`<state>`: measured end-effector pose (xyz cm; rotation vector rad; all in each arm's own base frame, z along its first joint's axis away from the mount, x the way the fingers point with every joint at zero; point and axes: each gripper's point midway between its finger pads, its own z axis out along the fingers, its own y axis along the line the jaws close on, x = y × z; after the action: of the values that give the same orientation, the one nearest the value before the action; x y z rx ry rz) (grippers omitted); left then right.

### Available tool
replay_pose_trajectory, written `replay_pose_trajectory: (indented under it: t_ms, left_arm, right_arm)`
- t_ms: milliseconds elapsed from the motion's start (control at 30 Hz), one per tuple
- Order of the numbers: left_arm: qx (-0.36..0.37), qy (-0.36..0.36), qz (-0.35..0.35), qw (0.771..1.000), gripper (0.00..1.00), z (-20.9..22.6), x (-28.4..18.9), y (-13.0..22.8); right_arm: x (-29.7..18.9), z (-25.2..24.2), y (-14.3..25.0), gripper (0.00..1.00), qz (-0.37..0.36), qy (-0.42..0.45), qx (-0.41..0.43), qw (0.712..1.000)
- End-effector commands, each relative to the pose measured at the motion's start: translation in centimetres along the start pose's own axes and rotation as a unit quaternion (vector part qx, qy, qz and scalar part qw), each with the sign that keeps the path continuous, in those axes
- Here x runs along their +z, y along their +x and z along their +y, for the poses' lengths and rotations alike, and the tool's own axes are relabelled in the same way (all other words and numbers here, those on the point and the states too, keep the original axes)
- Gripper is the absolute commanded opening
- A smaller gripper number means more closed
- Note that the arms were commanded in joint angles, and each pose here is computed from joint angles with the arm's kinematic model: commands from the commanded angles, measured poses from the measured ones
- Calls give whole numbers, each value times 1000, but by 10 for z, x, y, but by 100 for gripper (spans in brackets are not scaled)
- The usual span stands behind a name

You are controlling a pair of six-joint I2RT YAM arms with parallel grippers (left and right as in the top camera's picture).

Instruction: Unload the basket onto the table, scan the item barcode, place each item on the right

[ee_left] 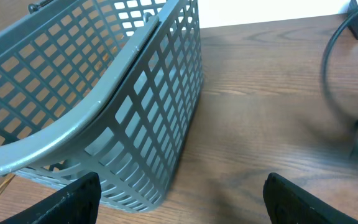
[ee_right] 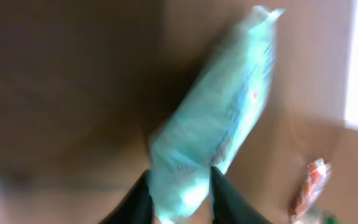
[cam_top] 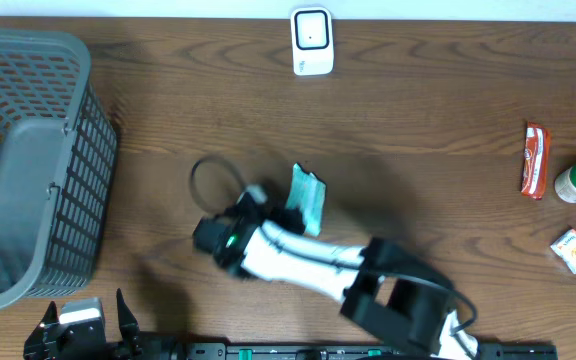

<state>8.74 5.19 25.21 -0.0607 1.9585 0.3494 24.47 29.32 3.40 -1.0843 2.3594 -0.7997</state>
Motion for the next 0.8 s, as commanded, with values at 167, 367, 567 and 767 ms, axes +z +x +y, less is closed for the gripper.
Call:
replay_pose_trajectory:
  t_ms: [167,367,567,767]
  left_arm:
    - [-1,1,-4,1000,84,0,-2,-1]
    - [-1,1,-5,1000,84,0,-2,-1]
    - [-1,1,-4,1000,84,0,-2,-1]
    - [-1,1,-4,1000,84,0,-2,-1]
  right_arm:
    - [-36,69,3,64,-34,-68,28,997]
    - [-47,42,-17,56,-18,-108,85,990]
    - [-46,-21,-59,5,-22,-183,211,960]
    - [6,-68,-59,1,25,-216,283,934]
